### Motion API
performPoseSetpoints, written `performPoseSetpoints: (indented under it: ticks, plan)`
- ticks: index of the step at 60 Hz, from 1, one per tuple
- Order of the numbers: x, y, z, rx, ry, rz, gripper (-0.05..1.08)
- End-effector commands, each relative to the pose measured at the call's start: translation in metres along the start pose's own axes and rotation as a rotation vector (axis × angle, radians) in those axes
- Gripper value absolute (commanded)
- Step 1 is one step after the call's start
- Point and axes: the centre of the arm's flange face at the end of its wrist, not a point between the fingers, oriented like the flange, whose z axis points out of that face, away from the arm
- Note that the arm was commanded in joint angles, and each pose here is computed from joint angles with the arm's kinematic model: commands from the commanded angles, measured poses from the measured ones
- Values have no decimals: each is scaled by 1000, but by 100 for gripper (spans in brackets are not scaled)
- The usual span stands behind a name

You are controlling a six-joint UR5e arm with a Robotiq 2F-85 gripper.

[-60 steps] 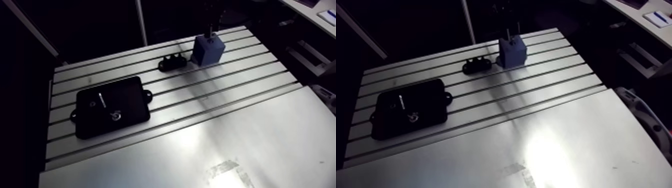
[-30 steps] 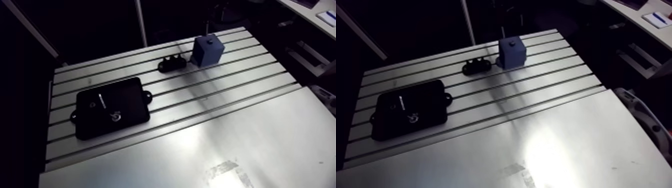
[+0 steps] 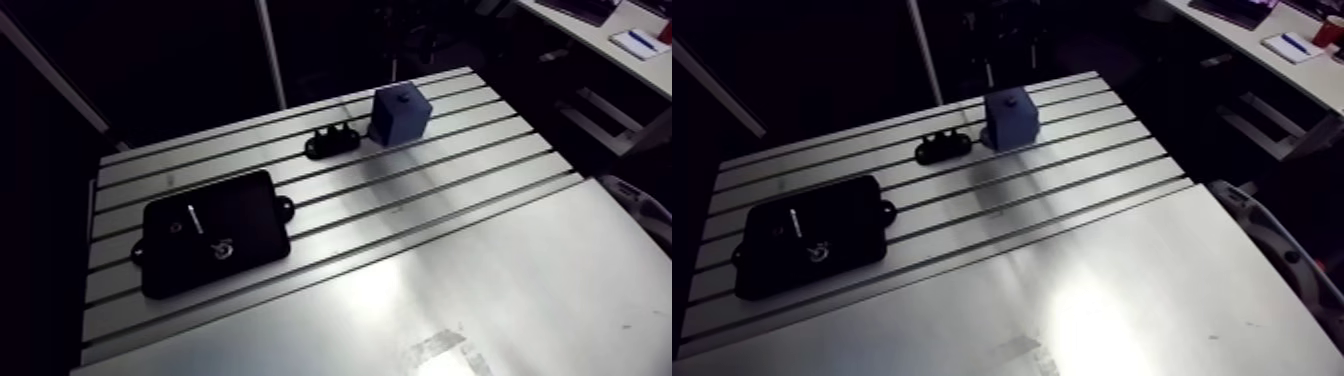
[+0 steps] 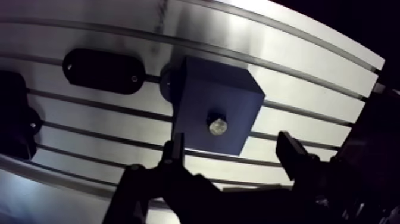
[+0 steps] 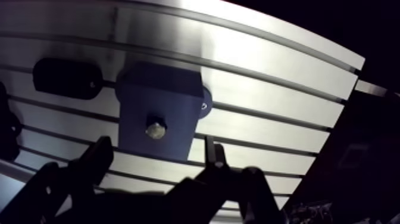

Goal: Pick up the M10 bolt and insert it into the hex recess until seated.

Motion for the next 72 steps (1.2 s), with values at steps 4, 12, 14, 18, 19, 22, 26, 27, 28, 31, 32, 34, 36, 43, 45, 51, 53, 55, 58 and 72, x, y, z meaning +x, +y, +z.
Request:
performPoseSetpoints:
  ticks: [4,12,14,18,19,22,26,27,28,31,32,34,36,43,45,51,53,55,58,72]
  plan:
    - [-22,-1,9,3,28,184,21]
    - [-25,-4,9,4,41,230,25]
    - [-25,-5,10,11,44,232,25]
    - [-24,-7,13,25,45,226,25]
    - [-24,-7,13,29,47,226,25]
    - [-24,-7,14,35,49,226,26]
    - [-23,-8,15,42,50,224,26]
    - [-23,-8,15,42,51,223,27]
    - [-23,-8,15,42,51,223,27]
    - [-22,-8,15,42,51,219,28]
    - [-22,-8,15,42,51,219,28]
    - [-22,-6,16,41,49,219,29]
    - [-22,-6,16,41,49,219,30]
    - [-20,-5,16,41,50,219,32]
    - [-20,-5,16,40,51,219,33]
    - [-19,-5,16,40,51,216,38]
    - [-19,-5,16,39,51,216,38]
    - [-18,-5,15,38,52,216,38]
    - [-18,-4,16,38,51,216,39]
    - [-15,-3,24,43,40,209,44]
